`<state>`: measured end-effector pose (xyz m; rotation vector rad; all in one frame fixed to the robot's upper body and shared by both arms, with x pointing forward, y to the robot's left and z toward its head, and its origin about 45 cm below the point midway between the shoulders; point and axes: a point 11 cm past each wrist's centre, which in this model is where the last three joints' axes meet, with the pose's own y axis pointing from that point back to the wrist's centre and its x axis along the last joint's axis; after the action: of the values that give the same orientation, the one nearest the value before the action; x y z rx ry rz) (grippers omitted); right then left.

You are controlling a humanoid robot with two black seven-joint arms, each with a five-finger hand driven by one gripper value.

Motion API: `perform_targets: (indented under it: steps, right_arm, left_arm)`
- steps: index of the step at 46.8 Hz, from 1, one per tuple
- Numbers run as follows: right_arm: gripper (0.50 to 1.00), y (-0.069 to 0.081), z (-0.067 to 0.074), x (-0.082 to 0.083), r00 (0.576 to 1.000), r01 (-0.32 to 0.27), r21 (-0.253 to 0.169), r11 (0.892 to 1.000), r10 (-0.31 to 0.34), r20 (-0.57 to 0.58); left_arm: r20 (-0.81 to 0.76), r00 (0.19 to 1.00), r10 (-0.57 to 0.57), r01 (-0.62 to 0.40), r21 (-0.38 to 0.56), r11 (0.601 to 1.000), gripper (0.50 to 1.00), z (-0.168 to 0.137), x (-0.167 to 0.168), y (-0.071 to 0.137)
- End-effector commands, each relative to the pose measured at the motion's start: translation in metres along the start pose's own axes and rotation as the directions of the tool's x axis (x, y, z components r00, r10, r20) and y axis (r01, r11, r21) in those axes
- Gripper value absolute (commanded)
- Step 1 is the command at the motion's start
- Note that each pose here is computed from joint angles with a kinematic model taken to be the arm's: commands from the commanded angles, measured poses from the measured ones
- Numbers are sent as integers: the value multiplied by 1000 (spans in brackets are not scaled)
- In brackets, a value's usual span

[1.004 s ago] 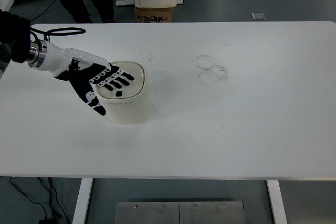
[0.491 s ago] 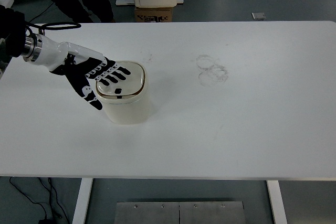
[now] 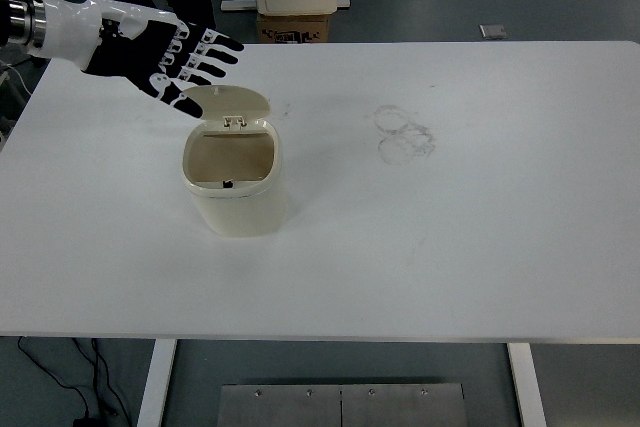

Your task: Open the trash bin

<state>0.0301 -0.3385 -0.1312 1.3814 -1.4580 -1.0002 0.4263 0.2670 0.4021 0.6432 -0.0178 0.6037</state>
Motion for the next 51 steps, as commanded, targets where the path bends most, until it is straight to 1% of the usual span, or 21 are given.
perform_targets:
  steps: [1, 11, 17, 23, 27, 33, 38, 44, 48, 51]
  right_arm:
    - [991, 0, 0, 0, 1000, 0, 1, 1000, 0, 0]
    - [991, 0, 0, 0, 1000, 0, 0, 1000, 0, 0]
    - [991, 0, -1, 0, 1000, 1, 1, 1000, -1, -1]
    - [991, 0, 0, 0, 1000, 0, 1, 1000, 0, 0]
    - [991, 0, -1, 0, 1000, 0, 3, 1000, 0, 0]
    - [991, 0, 0, 0, 1000, 0, 1, 1000, 0, 0]
    - [991, 0, 0, 0, 1000, 0, 1, 1000, 0, 0]
    - [991, 0, 0, 0, 1000, 0, 1, 1000, 0, 0]
    - [991, 0, 0, 0, 1000, 0, 0, 1000, 0, 0]
    - [991, 0, 0, 0, 1000, 0, 0, 1000, 0, 0]
  left_arm:
    - [-61, 998, 23, -24, -12, 1000, 1000, -11, 9, 2]
    - [-239, 962, 130, -156, -91, 984, 1000, -30, 48, 20]
    - [-332, 923, 194, -250, -135, 959, 1000, -42, 72, 35]
    - [-433, 872, 230, -335, -184, 924, 1000, -59, 90, 48]
    - [-498, 831, 247, -400, -226, 888, 1000, -72, 100, 57]
    - [-589, 766, 259, -506, -301, 808, 1000, -91, 113, 74]
    - [-658, 707, 259, -582, -334, 742, 1000, -107, 118, 75]
    - [-730, 616, 296, -682, -306, 664, 1000, -141, 126, 87]
    - [-779, 555, 293, -726, -280, 628, 1000, -163, 127, 85]
    - [-811, 506, 294, -756, -253, 604, 1000, -181, 127, 87]
